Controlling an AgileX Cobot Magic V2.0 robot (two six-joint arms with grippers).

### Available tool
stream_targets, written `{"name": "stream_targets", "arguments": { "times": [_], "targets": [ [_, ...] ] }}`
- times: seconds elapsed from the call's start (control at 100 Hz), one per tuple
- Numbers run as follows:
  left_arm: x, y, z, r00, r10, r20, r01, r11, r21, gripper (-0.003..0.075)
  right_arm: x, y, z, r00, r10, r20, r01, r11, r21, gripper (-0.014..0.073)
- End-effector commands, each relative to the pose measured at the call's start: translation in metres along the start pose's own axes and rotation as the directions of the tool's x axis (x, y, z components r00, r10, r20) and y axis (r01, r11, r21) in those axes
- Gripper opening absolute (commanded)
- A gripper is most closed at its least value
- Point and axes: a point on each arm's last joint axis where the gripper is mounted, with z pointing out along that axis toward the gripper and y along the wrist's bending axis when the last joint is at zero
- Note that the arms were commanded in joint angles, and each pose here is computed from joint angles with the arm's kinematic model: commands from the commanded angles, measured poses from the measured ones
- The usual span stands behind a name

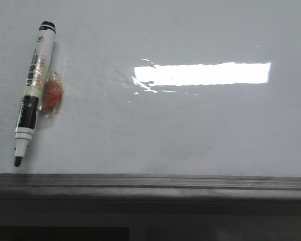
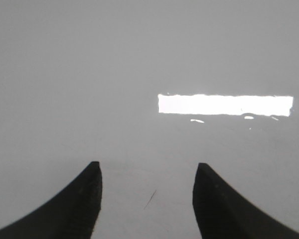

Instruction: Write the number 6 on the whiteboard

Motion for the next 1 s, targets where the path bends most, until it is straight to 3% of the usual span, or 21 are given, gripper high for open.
{"name": "stream_targets", "arguments": {
  "times": [0.0, 0.99],
  "targets": [
    [-0.0164, 0.0003, 0.0011, 0.994, -0.011, 0.105, 0.012, 1.000, -0.006, 0.0386, -0.0167, 0.0025, 0.0003, 0.997, 0.001, 0.082, 0.000, 1.000, -0.008, -0.0071],
    [-0.0140, 0.0000, 0.0013, 0.997, 0.013, 0.079, -0.012, 1.000, -0.005, 0.0389, -0.0167, 0.0025, 0.0003, 0.997, 0.001, 0.082, 0.000, 1.000, -0.008, -0.0071]
  ]
}}
